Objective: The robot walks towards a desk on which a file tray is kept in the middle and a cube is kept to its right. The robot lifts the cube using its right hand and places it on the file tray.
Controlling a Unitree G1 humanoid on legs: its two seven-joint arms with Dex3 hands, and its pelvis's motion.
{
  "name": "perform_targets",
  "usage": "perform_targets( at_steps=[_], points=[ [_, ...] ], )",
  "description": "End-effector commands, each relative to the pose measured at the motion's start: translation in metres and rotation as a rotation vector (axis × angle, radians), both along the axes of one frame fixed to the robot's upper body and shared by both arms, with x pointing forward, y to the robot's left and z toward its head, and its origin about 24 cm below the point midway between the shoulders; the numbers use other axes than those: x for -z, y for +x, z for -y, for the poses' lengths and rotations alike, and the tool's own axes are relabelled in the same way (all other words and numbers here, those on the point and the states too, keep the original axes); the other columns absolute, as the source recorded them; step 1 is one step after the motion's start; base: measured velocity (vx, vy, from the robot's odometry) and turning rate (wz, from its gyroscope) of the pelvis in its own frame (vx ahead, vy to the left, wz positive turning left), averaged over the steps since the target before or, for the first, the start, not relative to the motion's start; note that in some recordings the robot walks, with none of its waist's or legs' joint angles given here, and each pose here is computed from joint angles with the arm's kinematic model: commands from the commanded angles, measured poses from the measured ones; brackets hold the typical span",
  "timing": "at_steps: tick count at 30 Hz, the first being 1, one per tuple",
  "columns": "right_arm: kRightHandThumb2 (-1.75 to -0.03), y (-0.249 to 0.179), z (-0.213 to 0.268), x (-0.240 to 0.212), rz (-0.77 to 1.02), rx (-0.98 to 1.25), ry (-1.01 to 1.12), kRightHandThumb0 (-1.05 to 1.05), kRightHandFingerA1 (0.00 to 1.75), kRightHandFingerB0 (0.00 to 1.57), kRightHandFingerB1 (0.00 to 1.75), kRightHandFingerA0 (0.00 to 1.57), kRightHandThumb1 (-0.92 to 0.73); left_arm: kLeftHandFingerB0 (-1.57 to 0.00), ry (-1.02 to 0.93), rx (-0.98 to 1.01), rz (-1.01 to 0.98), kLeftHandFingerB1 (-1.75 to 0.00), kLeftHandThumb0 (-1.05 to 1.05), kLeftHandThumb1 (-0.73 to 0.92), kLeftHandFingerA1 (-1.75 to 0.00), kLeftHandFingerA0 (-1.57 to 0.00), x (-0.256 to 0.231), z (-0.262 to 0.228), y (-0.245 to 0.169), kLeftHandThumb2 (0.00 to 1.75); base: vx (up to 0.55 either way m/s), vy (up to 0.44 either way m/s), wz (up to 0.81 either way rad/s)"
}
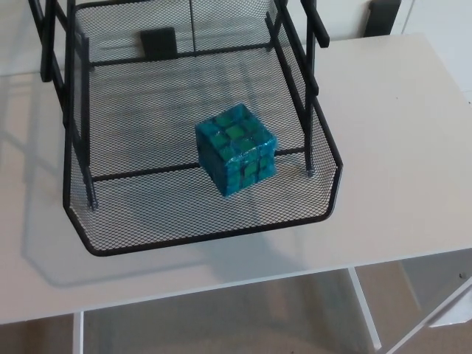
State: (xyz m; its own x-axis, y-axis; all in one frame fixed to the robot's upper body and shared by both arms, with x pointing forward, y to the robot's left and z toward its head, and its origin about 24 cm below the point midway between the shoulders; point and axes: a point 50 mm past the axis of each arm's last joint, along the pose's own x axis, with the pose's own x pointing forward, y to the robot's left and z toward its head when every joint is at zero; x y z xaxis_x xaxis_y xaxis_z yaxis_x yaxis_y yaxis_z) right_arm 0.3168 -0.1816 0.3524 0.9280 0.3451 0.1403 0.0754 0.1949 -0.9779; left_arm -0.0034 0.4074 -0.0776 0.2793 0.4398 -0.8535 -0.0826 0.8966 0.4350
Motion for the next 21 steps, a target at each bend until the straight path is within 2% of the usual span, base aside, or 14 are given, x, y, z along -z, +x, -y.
perform_targets(
  at_steps=[1, 4, 6, 7, 10, 11, 12, 15, 16, 17, 18, 19, 20, 21],
  points=[
    [-0.61, -0.104, 0.158, -0.013, 0.030, 0.286, 0.410, -0.61, 0.51, 0.07, 0.26, 0.17, -0.59, -0.42, 0.049, 0.045, -0.006, -0.45, -0.66, 0.86, -0.59, -0.45, -0.009, -0.008, -0.004, 0.65, 0.00, 0.000, 0.00],
    [-0.60, -0.156, 0.210, 0.029, 0.064, 0.530, 0.636, -0.58, 0.50, 0.07, 0.24, 0.08, -0.61, -0.41, 0.050, 0.034, 0.002, -0.45, -0.65, 0.84, -0.61, -0.47, -0.007, -0.007, -0.002, 0.65, 0.00, 0.000, 0.00],
    [-0.61, -0.184, 0.238, 0.063, 0.069, 0.676, 0.741, -0.59, 0.43, 0.06, 0.25, 0.14, -0.62, -0.41, 0.050, 0.034, 0.011, -0.46, -0.64, 0.85, -0.61, -0.47, -0.008, -0.008, 0.002, 0.65, 0.00, 0.000, 0.00],
    [-0.98, -0.195, 0.250, 0.081, 0.087, 0.747, 0.769, -0.37, 0.51, 0.00, 0.51, 0.00, -0.42, -0.42, 0.053, 0.041, 0.008, -0.46, -0.65, 0.85, -0.60, -0.47, -0.008, -0.008, 0.002, 0.65, 0.00, 0.000, 0.00],
    [-0.99, -0.223, 0.273, 0.122, 0.114, 0.933, 0.864, -0.37, 0.51, 0.00, 0.51, 0.00, -0.44, -0.42, 0.054, 0.042, 0.017, -0.45, -0.64, 0.85, -0.57, -0.47, -0.007, -0.008, 0.008, 0.66, 0.00, 0.000, 0.00],
    [-0.61, -0.236, 0.276, 0.139, 0.116, 1.012, 0.866, -0.59, 0.45, 0.09, 0.27, 0.17, -0.66, -0.42, 0.060, 0.051, 0.019, -0.45, -0.65, 0.86, -0.57, -0.46, -0.008, -0.008, 0.009, 0.66, 0.00, 0.000, 0.00],
    [-0.61, -0.246, 0.280, 0.155, 0.132, 1.073, 0.930, -0.56, 0.45, 0.11, 0.29, 0.17, -0.65, -0.40, 0.059, 0.050, 0.021, -0.44, -0.65, 0.86, -0.57, -0.46, -0.009, -0.009, 0.010, 0.66, 0.00, 0.000, 0.00],
    [-0.61, -0.283, 0.285, 0.218, 0.175, 1.241, 1.181, -0.42, 0.56, 0.12, 0.30, 0.21, -0.66, -0.41, 0.056, 0.053, 0.034, -0.45, -0.66, 0.87, -0.60, -0.47, -0.011, -0.011, 0.013, 0.64, 0.00, 0.000, 0.00],
    [-0.59, -0.297, 0.285, 0.243, 0.207, 1.277, 1.281, -0.37, 0.70, 0.16, 0.33, 0.33, -0.64, -0.39, 0.052, 0.045, 0.042, -0.44, -0.67, 0.85, -0.59, -0.49, -0.010, -0.010, 0.013, 0.65, 0.00, 0.000, 0.00],
    [-0.80, -0.307, 0.284, 0.261, 0.231, 1.320, 1.357, -0.43, 0.83, 0.14, 0.44, 0.57, -0.52, -0.31, 0.048, 0.035, 0.047, -0.55, -0.67, 0.66, -0.64, -0.43, -0.010, -0.010, 0.013, 1.03, 0.00, 0.000, 0.00],
    [-0.59, -0.313, 0.282, 0.275, 0.237, 1.373, 1.391, -0.38, 0.85, 0.19, 0.34, 0.47, -0.64, -0.31, 0.047, 0.030, 0.045, -0.54, -0.66, 0.66, -0.65, -0.44, -0.009, -0.009, 0.013, 1.04, 0.00, 0.000, 0.00],
    [-0.59, -0.318, 0.277, 0.291, 0.253, 1.438, 1.392, -0.39, 0.86, 0.23, 0.35, 0.56, -0.62, -0.35, 0.050, 0.030, 0.041, -0.42, -0.66, 0.85, -0.56, -0.48, -0.009, -0.009, 0.013, 0.65, 0.00, 0.000, 0.00],
    [-0.60, -0.321, 0.271, 0.306, 0.281, 1.491, 1.426, -0.35, 1.13, 0.20, 0.30, 0.65, -0.67, -0.34, 0.051, 0.029, 0.045, -0.41, -0.66, 0.85, -0.55, -0.48, -0.010, -0.011, 0.013, 0.65, 0.00, 0.000, 0.00],
    [-0.61, -0.324, 0.267, 0.316, 0.292, 1.520, 1.477, -0.36, 1.19, 0.17, 0.30, 0.59, -0.69, -0.35, 0.052, 0.028, 0.048, -0.42, -0.66, 0.85, -0.55, -0.48, -0.011, -0.011, 0.013, 0.65, 0.00, 0.000, 0.00]
  ],
)
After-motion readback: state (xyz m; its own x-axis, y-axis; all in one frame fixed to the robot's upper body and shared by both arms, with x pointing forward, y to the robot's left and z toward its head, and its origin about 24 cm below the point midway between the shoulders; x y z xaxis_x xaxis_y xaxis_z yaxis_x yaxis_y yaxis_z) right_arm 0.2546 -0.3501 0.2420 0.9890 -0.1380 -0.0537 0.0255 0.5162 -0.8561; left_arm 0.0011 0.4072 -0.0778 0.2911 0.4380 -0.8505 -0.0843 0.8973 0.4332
